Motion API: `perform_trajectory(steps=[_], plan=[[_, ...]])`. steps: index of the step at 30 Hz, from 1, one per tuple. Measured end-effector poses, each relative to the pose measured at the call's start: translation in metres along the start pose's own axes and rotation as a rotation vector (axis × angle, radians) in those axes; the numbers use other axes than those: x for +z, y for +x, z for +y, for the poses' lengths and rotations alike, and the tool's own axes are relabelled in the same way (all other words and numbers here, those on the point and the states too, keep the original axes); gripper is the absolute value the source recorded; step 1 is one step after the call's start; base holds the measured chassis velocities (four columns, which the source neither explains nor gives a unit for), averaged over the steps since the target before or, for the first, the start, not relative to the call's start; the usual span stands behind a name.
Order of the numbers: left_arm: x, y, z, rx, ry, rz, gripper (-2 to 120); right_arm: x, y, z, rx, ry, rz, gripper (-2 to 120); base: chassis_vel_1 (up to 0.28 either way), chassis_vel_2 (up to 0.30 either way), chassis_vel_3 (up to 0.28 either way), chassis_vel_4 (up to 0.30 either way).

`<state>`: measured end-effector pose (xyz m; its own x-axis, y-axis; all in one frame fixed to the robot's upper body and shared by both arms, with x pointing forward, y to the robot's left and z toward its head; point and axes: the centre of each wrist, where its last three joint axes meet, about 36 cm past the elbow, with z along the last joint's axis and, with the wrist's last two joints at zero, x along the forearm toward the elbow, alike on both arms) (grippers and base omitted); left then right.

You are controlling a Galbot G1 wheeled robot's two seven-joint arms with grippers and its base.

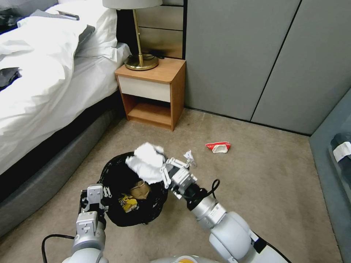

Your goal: Pick up the trash bin, then pick up the garbage from the floor and place it into the trash bin.

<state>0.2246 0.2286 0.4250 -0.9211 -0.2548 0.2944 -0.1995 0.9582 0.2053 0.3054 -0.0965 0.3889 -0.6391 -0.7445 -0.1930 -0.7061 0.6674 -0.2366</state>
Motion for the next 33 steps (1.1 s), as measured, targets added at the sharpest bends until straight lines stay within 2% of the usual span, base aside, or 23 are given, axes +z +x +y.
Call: perform_trajectory(steps=[4,9,13,15,16,19,20,23,28,31,33], plan=[[-0.001,0.0,0.0,0.001,-0.001,-0.002,1,0.021,-0.005,0.001,-0.009,0.01,0.045,0,0.0,0.0,0.0,0.0],[0.0,0.001,0.0,0.001,-0.004,-0.002,1,0.029,-0.007,0.0,-0.018,0.01,0.082,0,0.0,0.0,0.0,0.0],[-0.001,0.001,-0.002,0.003,-0.009,-0.004,1,0.031,-0.003,-0.001,-0.039,-0.028,0.159,0,0.0,0.0,0.0,0.0],[-0.001,0.002,-0.004,0.009,-0.011,-0.006,1,0.023,-0.005,0.004,-0.038,-0.114,0.258,0,0.0,0.0,0.0,0.0],[-0.001,0.002,-0.004,0.009,-0.011,-0.006,1,0.023,-0.005,0.004,-0.038,-0.114,0.258,0,0.0,0.0,0.0,0.0],[-0.001,0.003,-0.008,0.015,-0.013,-0.008,1,0.012,-0.017,0.016,-0.028,-0.27,0.379,0,0.0,0.0,0.0,0.0],[-0.001,0.003,-0.008,0.015,-0.013,-0.008,1,0.012,-0.017,0.016,-0.028,-0.27,0.379,0,0.0,0.0,0.0,0.0],[-0.001,0.004,-0.011,0.018,-0.015,-0.011,1,0.001,-0.036,0.033,-0.041,-0.401,0.47,0,0.0,0.0,0.0,0.0],[0.0,0.004,-0.012,0.019,-0.015,-0.009,1,-0.005,-0.051,0.049,-0.053,-0.466,0.528,0,0.0,0.0,0.0,0.0],[0.001,0.004,-0.013,0.019,-0.016,-0.007,1,-0.019,-0.08,0.071,-0.039,-0.587,0.618,0,0.0,0.0,0.0,0.0],[0.001,0.004,-0.013,0.019,-0.016,-0.007,1,-0.021,-0.084,0.073,-0.036,-0.604,0.638,0,0.0,0.0,0.0,0.0]])
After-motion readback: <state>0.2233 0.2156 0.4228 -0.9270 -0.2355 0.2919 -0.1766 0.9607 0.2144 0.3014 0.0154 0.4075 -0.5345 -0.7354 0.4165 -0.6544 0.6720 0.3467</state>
